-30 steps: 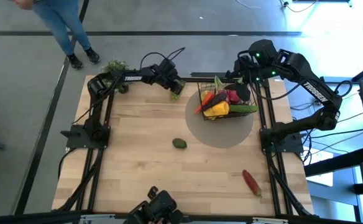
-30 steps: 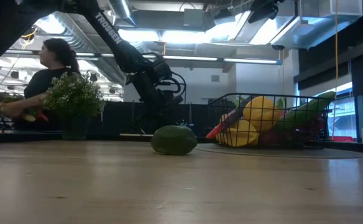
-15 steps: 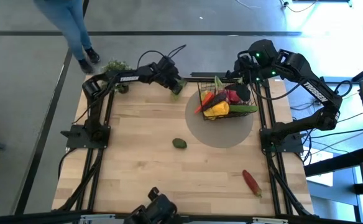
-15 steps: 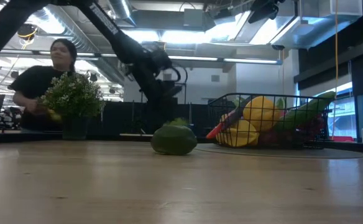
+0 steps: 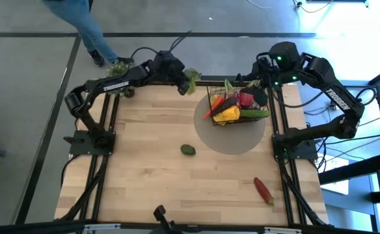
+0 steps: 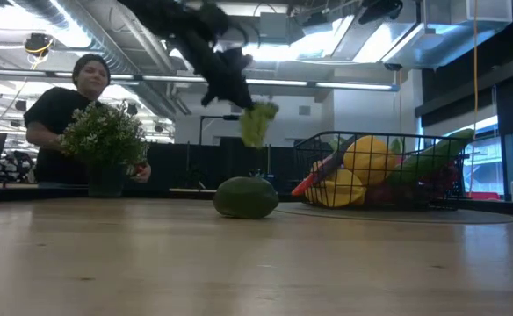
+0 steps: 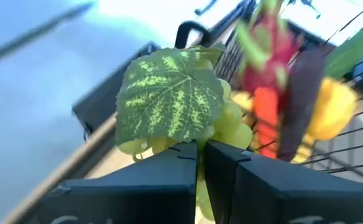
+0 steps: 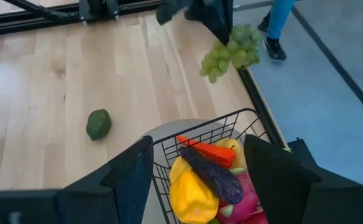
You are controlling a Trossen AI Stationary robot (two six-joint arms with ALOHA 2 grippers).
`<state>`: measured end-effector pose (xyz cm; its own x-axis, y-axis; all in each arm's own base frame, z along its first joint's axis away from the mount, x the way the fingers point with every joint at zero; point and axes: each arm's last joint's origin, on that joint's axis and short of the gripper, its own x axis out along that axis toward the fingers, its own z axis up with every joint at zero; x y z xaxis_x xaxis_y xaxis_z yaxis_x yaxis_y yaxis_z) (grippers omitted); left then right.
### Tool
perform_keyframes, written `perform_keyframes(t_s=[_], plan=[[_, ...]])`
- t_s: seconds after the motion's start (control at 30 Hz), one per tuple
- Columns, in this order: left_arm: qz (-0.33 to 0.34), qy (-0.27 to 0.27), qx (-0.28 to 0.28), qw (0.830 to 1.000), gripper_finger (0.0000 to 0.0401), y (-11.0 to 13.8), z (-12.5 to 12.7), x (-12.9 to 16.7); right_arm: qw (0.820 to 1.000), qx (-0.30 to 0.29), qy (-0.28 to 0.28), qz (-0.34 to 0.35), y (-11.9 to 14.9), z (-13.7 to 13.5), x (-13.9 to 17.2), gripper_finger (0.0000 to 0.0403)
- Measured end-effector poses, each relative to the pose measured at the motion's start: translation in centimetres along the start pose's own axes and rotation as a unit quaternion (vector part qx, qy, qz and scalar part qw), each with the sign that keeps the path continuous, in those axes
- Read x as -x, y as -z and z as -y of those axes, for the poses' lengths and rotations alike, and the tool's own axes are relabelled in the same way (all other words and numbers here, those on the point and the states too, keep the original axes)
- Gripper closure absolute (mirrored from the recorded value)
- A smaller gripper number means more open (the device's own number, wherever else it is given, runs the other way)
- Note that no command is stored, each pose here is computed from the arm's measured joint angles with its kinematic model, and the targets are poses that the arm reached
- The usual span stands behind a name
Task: Build produce basket
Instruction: Put the green grapes into the wire basket
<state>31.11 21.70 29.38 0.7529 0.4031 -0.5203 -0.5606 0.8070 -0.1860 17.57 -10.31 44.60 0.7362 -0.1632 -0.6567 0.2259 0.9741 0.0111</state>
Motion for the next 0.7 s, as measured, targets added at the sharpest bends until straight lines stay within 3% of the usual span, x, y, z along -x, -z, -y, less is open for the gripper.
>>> perform_keyframes(t_s=[0.13, 0.33, 0.53, 0.7], plan=[[0.052, 0.015, -0.028, 0.998, 0.0401, -1.3, 1.8, 1.9, 1.000, 0.004, 0.011, 0.011, 0.2, -0.2, 0.9, 0.0163], [0.144, 0.065, -0.038, 0.987, 0.0401, -2.7, 4.9, 2.2, 1.000, 0.006, 0.026, 0.015, 0.3, -0.4, 1.5, 0.0163], [0.204, 0.109, -0.050, 0.972, 0.0401, -2.7, 7.8, 0.8, 0.999, 0.016, 0.030, 0.014, 0.3, -0.3, 1.4, 0.0163], [0.211, 0.109, -0.051, 0.970, 0.0401, -1.6, 8.5, -1.8, 0.999, 0.017, 0.030, 0.014, 0.3, -0.3, 1.4, 0.0163]])
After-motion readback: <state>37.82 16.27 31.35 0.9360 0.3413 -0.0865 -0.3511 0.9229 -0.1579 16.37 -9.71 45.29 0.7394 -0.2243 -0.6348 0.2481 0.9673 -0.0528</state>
